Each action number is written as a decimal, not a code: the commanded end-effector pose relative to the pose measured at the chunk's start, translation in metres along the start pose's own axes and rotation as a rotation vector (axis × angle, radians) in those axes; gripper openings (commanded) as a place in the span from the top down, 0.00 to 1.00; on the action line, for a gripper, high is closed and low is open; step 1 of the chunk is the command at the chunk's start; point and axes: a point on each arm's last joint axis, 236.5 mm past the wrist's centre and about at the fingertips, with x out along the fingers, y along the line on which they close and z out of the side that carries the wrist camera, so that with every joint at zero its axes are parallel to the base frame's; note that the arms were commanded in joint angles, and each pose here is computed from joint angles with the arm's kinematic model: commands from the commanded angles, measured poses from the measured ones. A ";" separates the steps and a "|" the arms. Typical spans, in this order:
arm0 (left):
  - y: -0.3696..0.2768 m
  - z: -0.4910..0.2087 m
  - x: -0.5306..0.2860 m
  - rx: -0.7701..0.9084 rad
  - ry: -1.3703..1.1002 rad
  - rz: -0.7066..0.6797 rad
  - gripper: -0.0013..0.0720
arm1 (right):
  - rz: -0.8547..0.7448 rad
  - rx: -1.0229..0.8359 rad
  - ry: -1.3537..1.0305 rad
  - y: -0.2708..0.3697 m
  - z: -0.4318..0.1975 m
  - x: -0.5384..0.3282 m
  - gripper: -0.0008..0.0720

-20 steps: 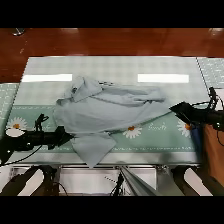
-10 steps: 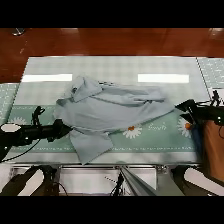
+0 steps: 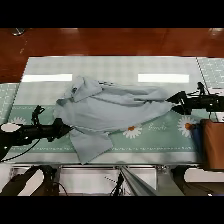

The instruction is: Fold the shirts.

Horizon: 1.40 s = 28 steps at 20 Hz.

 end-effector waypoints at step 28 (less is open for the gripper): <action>-0.368 -0.122 -0.517 1.111 -1.489 0.158 0.96 | -0.123 -1.051 -1.343 0.334 -0.268 -0.495 0.95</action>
